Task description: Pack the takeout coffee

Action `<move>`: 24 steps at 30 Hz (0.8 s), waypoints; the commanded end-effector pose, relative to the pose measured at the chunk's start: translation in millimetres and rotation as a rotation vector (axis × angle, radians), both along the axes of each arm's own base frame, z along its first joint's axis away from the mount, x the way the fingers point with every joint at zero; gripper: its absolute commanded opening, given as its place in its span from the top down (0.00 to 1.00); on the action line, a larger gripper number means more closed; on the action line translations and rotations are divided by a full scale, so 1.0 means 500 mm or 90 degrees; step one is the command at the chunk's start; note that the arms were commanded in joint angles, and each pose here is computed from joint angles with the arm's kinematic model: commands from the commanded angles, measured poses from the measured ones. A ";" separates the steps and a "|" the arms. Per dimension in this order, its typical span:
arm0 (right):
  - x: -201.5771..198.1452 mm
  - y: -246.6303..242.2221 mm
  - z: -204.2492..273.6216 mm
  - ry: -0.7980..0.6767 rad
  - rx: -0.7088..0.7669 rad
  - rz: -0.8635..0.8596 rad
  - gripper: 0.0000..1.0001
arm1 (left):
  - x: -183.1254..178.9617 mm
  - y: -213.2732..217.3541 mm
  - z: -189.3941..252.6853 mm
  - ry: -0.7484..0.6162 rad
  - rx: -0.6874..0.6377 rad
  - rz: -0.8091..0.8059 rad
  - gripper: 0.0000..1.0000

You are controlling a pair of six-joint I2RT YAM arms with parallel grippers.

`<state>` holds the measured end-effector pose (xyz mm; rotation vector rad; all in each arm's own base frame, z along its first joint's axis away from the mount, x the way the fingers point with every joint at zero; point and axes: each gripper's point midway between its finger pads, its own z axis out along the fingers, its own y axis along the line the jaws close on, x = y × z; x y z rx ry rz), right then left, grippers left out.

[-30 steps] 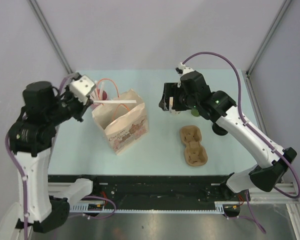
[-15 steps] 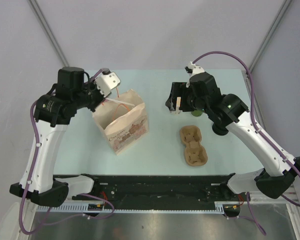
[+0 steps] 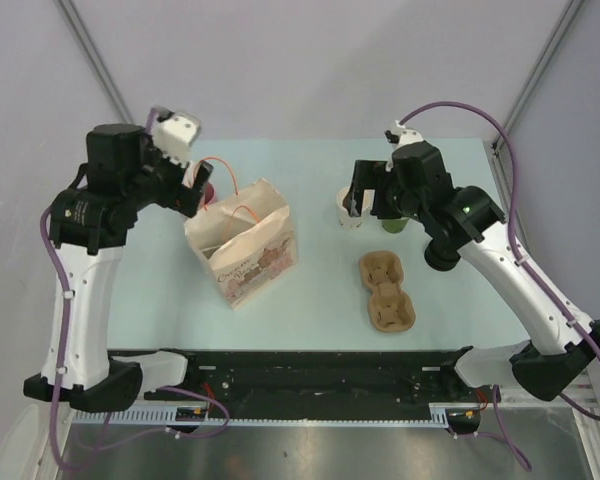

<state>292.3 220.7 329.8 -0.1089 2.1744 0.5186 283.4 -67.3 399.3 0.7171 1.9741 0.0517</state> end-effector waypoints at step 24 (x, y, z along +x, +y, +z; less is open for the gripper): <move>0.022 -0.384 -0.088 -0.020 -0.082 -0.377 0.00 | -0.035 0.240 -0.334 0.150 -0.231 0.437 0.00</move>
